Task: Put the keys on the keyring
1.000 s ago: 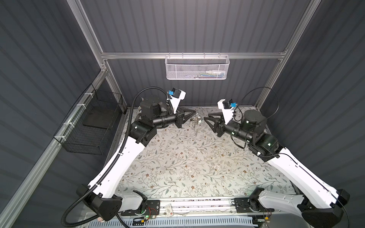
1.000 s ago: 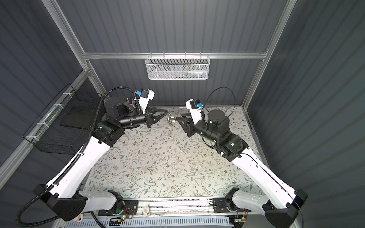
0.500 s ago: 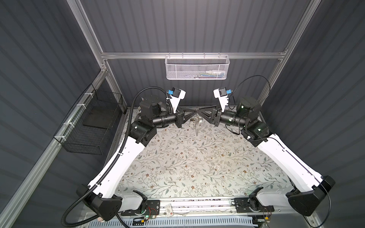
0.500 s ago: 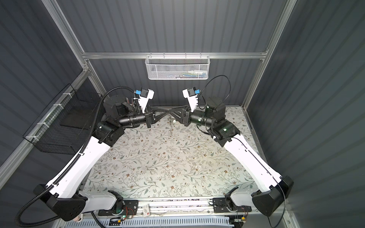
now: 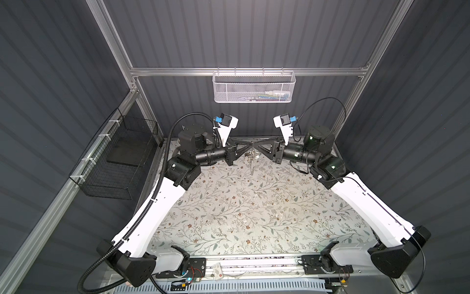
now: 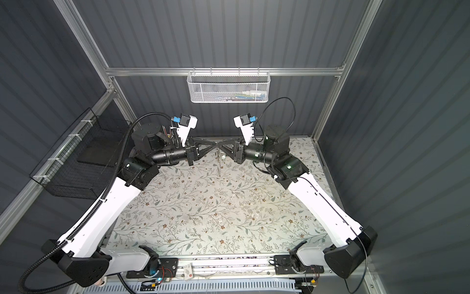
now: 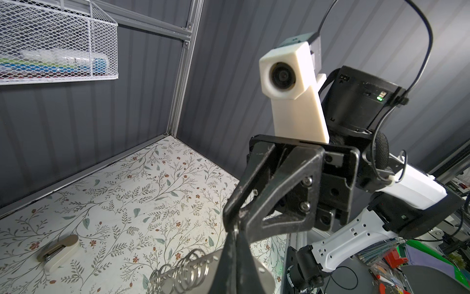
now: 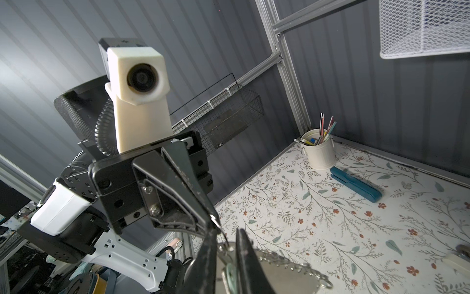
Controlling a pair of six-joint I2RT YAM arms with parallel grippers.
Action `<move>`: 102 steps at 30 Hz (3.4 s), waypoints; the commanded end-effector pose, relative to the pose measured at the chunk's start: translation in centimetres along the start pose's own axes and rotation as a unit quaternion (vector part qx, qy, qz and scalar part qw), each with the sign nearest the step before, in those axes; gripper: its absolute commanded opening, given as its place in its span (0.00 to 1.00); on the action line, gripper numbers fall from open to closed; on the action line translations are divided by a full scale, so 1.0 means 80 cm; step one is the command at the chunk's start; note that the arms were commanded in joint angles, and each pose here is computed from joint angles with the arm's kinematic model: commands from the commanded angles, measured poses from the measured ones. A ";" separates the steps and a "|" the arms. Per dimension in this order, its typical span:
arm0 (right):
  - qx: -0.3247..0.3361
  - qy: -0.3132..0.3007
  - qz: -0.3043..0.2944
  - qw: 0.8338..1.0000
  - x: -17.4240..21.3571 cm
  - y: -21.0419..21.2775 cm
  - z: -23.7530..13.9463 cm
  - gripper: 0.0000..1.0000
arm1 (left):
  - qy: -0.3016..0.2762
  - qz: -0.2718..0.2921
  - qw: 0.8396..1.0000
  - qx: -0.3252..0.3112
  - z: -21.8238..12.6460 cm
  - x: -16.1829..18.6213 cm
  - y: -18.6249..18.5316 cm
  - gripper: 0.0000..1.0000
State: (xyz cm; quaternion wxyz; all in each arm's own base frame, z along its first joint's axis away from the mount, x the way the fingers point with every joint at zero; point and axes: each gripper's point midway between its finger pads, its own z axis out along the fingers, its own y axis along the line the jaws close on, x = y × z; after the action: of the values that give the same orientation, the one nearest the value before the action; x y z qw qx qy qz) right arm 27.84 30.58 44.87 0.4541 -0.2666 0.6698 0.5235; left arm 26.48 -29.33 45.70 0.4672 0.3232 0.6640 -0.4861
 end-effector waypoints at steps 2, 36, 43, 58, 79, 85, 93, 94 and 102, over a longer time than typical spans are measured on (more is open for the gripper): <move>-0.004 -0.006 -0.008 1.000 -0.004 0.008 -0.009 0.08 | -0.016 0.010 1.000 0.019 -0.011 -0.011 -0.018 0.00; 0.058 0.066 -0.068 0.994 0.016 -0.006 -0.021 0.04 | 0.030 0.021 0.999 -0.022 -0.018 0.010 -0.006 0.27; 0.075 0.177 -0.107 0.975 0.050 -0.015 -0.032 0.05 | 0.101 0.031 0.994 -0.020 -0.014 0.038 0.001 0.24; 0.078 0.261 -0.146 0.951 0.078 -0.016 -0.022 0.05 | 0.149 0.024 0.988 0.015 -0.002 0.065 0.003 0.19; 0.057 0.264 -0.139 0.953 0.081 -0.007 -0.017 0.05 | 0.178 0.004 0.983 0.051 0.015 0.087 -0.003 0.15; 0.056 0.261 -0.141 0.953 0.079 -0.008 -0.016 0.05 | 0.189 0.000 0.980 0.061 0.019 0.095 -0.007 0.15; 0.052 0.266 -0.138 0.953 0.084 -0.006 -0.015 0.05 | 0.188 0.003 0.980 0.059 0.021 0.094 -0.006 0.09; 0.052 0.266 -0.138 0.953 0.084 -0.006 -0.015 0.05 | 0.187 0.004 0.980 0.060 0.022 0.094 -0.007 0.09; 0.053 0.268 -0.139 0.952 0.086 -0.007 -0.014 0.07 | 0.171 0.005 0.983 0.062 0.025 0.088 -0.007 0.00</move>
State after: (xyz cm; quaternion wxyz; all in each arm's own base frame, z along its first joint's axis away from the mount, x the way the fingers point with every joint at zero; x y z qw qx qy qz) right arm 25.49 29.47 37.94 0.3389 -0.4504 0.7637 0.3146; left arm 24.32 -31.05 38.09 0.3154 0.4267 0.7179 -0.4507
